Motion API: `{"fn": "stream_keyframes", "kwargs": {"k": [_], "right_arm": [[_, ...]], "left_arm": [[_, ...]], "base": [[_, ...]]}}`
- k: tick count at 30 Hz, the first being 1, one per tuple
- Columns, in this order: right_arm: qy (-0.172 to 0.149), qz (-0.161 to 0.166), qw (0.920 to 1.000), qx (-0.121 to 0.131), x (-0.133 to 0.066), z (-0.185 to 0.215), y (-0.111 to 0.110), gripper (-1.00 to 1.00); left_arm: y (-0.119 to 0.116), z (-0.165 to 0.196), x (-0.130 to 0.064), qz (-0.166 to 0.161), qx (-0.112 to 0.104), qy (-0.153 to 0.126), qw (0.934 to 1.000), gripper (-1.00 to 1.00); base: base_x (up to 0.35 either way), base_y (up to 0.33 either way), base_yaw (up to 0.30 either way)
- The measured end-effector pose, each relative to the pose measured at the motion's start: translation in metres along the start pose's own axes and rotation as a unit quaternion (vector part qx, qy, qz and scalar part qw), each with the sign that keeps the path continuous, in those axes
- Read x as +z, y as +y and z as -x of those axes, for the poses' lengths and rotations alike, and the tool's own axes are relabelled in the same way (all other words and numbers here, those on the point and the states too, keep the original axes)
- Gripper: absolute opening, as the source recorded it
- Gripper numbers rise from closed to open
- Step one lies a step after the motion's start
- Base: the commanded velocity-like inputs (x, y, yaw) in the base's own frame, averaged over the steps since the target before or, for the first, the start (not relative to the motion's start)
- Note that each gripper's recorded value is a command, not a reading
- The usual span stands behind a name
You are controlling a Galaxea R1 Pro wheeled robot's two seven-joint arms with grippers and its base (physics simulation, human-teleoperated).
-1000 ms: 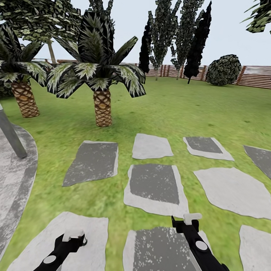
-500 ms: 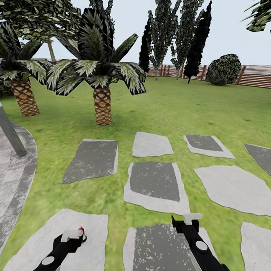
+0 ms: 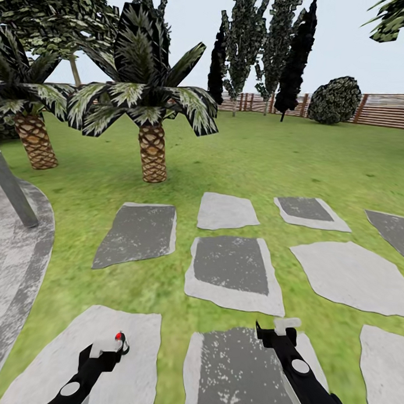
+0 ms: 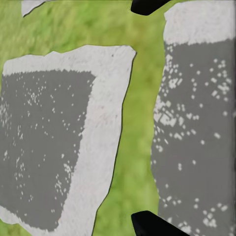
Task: Pick up the pesticide atomizer in the garden and spray insectifuge to fully cover both potted plants in the garden.
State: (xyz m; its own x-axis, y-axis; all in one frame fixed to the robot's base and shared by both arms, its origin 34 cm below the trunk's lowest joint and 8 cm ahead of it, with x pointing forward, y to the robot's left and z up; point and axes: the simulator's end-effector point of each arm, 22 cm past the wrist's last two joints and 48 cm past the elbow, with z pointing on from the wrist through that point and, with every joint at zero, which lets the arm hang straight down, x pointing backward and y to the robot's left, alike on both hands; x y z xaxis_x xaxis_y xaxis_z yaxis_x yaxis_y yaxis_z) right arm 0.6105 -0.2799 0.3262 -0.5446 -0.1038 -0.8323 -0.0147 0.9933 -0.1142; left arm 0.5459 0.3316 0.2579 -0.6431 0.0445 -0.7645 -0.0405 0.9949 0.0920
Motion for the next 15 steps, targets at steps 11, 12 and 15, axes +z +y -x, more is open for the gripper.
{"fn": "stream_keyframes", "kwargs": {"k": [11,12,15], "right_arm": [[0.028,0.004,0.9996,0.001,0.007,-0.031,0.006,1.00],[0.031,0.004,0.9995,0.001,0.007,-0.035,0.007,1.00],[0.039,0.006,0.9992,0.001,0.009,-0.044,0.008,1.00]], "left_arm": [[-0.002,-0.029,0.006,-0.001,0.002,0.026,0.9997,1.00],[-0.002,-0.032,0.006,-0.001,0.002,0.029,0.9996,1.00],[-0.002,-0.040,0.008,-0.001,0.003,0.037,0.9993,1.00]], "base": [[0.000,0.000,0.016],[0.000,0.000,0.108],[0.000,0.000,0.134]]}}
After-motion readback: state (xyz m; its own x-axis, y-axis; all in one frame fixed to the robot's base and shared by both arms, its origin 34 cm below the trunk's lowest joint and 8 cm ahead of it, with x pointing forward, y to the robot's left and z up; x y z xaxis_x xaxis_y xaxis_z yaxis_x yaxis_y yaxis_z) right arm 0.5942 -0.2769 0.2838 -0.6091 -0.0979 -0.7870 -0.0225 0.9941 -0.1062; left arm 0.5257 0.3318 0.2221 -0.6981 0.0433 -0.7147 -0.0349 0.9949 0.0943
